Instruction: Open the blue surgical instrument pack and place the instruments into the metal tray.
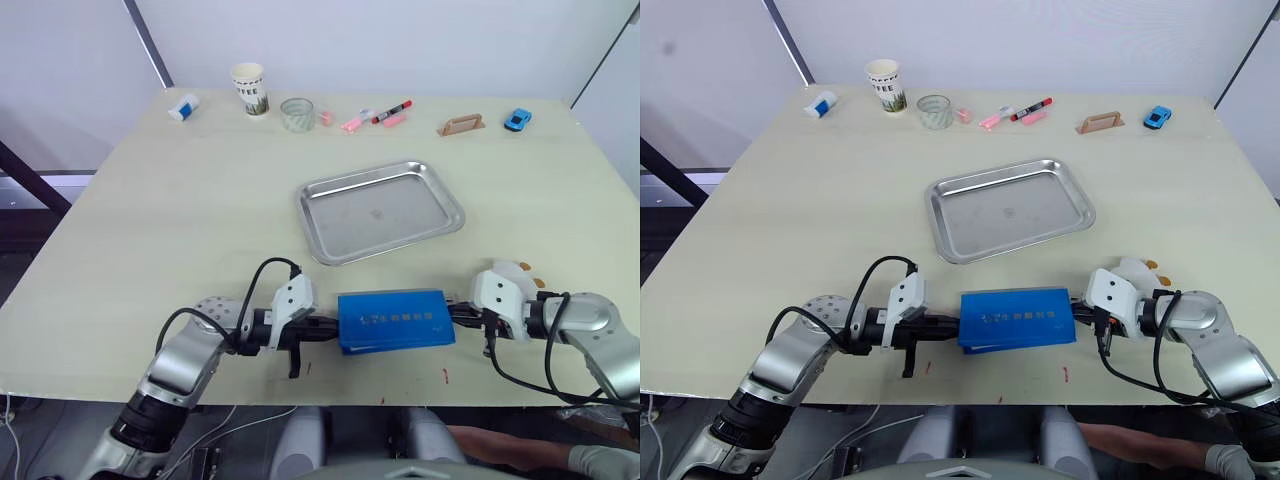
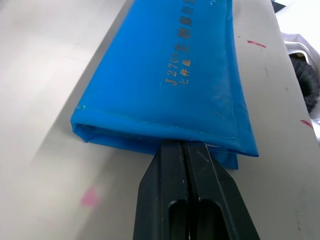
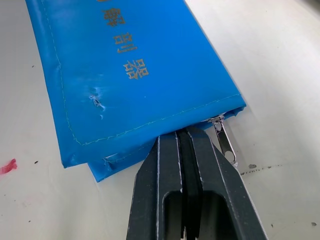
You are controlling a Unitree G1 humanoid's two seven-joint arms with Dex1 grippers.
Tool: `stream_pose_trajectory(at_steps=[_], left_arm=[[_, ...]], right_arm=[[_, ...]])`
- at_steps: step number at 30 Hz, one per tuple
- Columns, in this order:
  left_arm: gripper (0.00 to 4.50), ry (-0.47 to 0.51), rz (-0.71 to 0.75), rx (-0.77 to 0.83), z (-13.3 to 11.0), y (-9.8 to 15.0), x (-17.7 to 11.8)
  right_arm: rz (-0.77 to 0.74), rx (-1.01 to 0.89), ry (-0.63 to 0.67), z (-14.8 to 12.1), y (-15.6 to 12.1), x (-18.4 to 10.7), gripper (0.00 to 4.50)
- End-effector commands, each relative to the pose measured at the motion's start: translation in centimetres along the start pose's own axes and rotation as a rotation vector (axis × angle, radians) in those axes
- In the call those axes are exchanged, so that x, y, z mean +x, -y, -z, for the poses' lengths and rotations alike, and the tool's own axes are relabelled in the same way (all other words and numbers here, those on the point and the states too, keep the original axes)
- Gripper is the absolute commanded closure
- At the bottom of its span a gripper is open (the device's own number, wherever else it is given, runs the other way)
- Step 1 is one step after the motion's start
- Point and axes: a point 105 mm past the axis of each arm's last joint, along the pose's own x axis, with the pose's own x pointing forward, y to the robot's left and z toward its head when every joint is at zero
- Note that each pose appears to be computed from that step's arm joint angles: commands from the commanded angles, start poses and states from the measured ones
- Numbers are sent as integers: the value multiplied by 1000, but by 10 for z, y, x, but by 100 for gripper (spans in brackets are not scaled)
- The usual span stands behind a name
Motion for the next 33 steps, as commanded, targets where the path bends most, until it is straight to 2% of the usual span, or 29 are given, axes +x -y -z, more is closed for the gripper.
stream_pose_trajectory(at_steps=[1, 10, 20, 33], left_arm=[[446, 41, 43, 36, -12, 9, 6], [446, 41, 45, 31, -9, 11, 9], [446, 35, 12, 45, -9, 4, 6], [446, 44, 4, 71, -21, 2, 13]], right_arm=[[-59, -29, 46, -11, -12, 3, 450], [-25, -40, 49, -11, -3, 3, 450], [-48, -25, 44, -11, -11, 1, 450], [-18, -8, 34, -8, -11, -2, 450]])
